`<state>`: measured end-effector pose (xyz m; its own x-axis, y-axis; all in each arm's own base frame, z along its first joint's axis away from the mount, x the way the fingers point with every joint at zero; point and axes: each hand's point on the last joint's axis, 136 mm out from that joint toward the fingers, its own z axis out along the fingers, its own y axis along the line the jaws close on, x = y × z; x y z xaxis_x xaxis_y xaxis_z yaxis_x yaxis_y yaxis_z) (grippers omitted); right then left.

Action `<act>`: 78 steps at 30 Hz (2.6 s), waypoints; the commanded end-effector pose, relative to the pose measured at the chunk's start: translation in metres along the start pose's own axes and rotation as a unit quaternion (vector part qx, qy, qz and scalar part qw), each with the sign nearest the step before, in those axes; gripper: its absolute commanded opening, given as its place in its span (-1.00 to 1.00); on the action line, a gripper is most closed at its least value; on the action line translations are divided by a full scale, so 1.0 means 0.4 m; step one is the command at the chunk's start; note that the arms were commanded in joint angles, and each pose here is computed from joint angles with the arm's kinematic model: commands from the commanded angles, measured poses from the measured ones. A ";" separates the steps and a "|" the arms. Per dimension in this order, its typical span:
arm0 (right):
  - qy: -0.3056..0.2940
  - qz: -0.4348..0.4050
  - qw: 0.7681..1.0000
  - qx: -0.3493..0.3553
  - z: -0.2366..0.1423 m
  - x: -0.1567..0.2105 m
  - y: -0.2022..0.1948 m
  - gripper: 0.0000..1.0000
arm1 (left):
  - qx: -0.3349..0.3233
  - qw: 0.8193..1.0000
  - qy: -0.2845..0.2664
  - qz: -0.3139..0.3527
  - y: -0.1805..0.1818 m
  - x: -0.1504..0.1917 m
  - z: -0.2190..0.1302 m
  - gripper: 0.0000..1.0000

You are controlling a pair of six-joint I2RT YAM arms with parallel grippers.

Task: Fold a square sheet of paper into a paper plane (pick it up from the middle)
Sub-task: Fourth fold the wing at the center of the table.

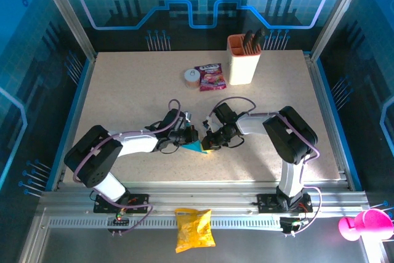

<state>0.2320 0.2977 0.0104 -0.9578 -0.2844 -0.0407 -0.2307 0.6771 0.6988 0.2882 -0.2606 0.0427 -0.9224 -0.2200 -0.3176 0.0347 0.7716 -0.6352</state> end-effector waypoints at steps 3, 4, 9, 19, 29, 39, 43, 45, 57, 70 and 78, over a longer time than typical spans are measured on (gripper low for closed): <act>0.028 0.034 0.998 0.041 0.016 0.039 -0.071 -1.00 | -0.023 1.000 -0.018 0.009 0.041 -0.032 0.010 -1.00; 0.027 0.033 0.998 0.041 0.015 0.038 -0.069 -1.00 | -0.026 0.999 -0.017 0.008 0.047 -0.034 0.012 -1.00; 0.027 0.032 0.998 0.039 0.015 0.038 -0.068 -1.00 | -0.037 0.999 -0.021 0.003 0.062 -0.050 0.018 -1.00; 0.027 0.031 0.998 0.040 0.012 0.035 -0.065 -1.00 | -0.020 0.999 -0.035 0.010 0.034 -0.077 0.004 -1.00; 0.026 0.031 0.998 0.041 0.012 0.035 -0.065 -1.00 | -0.001 0.998 -0.056 0.008 0.009 -0.114 -0.012 -1.00; 0.027 0.032 0.998 0.040 0.014 0.039 -0.066 -1.00 | 0.032 0.994 -0.105 0.005 -0.034 -0.123 -0.124 -0.73; 0.025 0.032 0.998 0.039 0.014 0.037 -0.063 -1.00 | 0.023 0.995 -0.101 0.009 -0.041 -0.118 -0.157 -0.46; 0.025 0.032 0.998 0.038 0.016 0.037 -0.063 -1.00 | 0.024 0.995 -0.097 0.007 -0.045 -0.112 -0.166 -0.23; 0.022 0.031 0.999 0.036 0.017 0.034 -0.058 -1.00 | -0.032 0.999 -0.030 0.003 -0.019 -0.050 -0.173 0.44; 0.023 0.033 0.998 0.041 0.024 0.042 -0.061 -1.00 | -0.162 0.984 0.065 -0.036 0.007 -0.052 -0.142 0.52; 0.023 0.031 0.998 0.041 0.030 0.040 -0.055 -1.00 | -0.202 0.975 0.087 -0.026 0.031 -0.055 -0.108 0.56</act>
<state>0.2316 0.2984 0.0104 -0.9590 -0.2811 -0.0362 -0.2253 0.6784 0.6993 0.2951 -0.2234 0.0734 -0.9641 -0.2110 -0.1614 -0.1425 0.9235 -0.3562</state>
